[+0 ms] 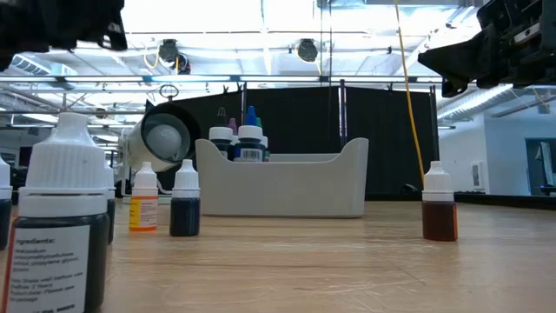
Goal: Pick & Place food coloring
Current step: Put the small orange food coloring bottle into the gray bin
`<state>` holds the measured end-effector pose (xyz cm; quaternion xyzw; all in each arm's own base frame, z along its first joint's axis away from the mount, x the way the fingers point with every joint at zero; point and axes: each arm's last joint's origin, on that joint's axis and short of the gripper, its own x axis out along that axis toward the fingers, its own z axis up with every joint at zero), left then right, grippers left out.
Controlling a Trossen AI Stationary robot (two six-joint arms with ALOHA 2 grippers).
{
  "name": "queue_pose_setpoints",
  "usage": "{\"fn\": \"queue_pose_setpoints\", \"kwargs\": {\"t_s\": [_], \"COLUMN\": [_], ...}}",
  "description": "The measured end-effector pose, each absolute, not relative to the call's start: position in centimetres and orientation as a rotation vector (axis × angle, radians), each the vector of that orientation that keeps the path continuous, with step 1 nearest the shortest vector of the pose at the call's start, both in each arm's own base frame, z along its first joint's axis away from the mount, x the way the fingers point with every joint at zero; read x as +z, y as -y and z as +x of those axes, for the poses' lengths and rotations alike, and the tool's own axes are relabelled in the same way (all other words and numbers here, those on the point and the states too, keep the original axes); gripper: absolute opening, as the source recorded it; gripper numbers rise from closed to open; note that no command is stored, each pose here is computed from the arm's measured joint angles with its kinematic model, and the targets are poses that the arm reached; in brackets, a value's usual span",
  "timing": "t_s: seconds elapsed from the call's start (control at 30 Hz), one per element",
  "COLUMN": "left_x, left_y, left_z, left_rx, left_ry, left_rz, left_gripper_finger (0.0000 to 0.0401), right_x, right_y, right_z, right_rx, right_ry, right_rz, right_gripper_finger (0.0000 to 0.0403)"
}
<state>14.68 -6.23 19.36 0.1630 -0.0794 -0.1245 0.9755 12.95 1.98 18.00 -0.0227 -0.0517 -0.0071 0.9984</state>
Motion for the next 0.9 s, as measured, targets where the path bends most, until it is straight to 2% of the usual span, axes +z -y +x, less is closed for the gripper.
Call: {"fn": "queue_pose_setpoints", "kwargs": {"t_s": [0.13, 0.37, 0.47, 0.7, 0.9], "left_x": [18.7, 20.5, 20.7, 21.4, 21.3], "left_y": [6.0, 6.1, 6.0, 4.5, 3.8], "left_z": [14.6, 12.1, 10.7, 9.0, 8.6], "left_rx": [-0.206, -0.173, -0.217, -0.159, -0.203], "left_ry": [0.068, 0.066, 0.078, 0.178, 0.182], "left_rz": [0.325, 0.316, 0.339, 0.374, 0.295], "left_gripper_finger": [0.0004, 0.0002, 0.0002, 0.0002, 0.0002], "right_x": [18.0, 18.0, 18.0, 18.2, 18.3], "right_y": [-2.0, -2.0, -2.0, -2.0, -2.0], "right_z": [12.9, 12.9, 12.9, 12.9, 12.9], "right_rx": [-0.014, -0.014, -0.014, -0.014, -0.014], "right_ry": [0.104, 0.103, 0.108, 0.126, 0.129], "right_rz": [-0.045, -0.044, -0.042, -0.039, -0.038], "right_gripper_finger": [0.0, 0.0, 0.0, 0.0, 0.0]}}
